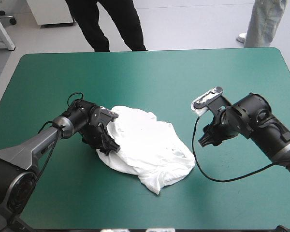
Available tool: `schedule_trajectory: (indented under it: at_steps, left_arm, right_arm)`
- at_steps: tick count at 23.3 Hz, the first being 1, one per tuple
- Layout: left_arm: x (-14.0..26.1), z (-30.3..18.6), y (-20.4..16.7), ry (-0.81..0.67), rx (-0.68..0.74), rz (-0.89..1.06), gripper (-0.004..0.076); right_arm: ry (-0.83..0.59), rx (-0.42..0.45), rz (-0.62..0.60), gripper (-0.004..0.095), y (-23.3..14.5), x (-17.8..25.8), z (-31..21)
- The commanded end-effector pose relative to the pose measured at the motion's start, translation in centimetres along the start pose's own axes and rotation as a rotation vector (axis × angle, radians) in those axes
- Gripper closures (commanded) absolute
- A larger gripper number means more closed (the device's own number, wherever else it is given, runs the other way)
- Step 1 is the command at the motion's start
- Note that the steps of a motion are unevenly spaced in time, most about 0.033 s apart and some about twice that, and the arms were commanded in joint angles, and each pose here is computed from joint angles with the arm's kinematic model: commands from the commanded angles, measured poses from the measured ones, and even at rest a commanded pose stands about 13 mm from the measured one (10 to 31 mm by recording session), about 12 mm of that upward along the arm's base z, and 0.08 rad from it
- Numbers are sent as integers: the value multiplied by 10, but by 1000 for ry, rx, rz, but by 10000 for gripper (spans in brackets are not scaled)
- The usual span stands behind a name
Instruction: Fold the cloth
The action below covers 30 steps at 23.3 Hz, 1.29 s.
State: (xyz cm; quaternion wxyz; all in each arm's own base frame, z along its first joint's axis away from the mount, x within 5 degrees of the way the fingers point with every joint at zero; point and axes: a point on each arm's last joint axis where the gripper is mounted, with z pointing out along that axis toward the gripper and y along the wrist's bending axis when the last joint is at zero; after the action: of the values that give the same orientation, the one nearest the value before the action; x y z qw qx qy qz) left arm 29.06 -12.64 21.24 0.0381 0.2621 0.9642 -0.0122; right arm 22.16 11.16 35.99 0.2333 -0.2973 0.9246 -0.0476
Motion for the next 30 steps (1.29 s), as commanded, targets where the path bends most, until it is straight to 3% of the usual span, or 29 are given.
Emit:
schedule_trajectory:
  at_steps: [1,4,5,13,17,21,27,30]
  left_arm:
    - [-4,-7,-2,-43,26,-21,449]
    - [-6,-1,-3,-26,35,-27,719]
    - [-5,0,-3,-19,36,-27,731]
    - [-5,2,-3,-4,35,-24,731]
    - [-4,2,-3,-3,33,-23,731]
    - [-4,2,-2,-3,31,-22,731]
    - [-4,2,-2,-3,30,-21,731]
    - [-4,-5,0,-20,2,-5,731]
  right_arm:
    - [-119,-32,-18,327,4,-2,2]
    - [-72,-95,-12,327,17,8,36]
    - [-60,-107,-18,327,19,9,42]
    - [91,-268,-56,327,48,2,110]
    - [87,-280,-132,360,66,-1,118]
    - [156,-293,-150,521,83,0,137]
    - [238,-295,-145,908,89,4,162]
    - [228,-280,-151,925,85,-2,157]
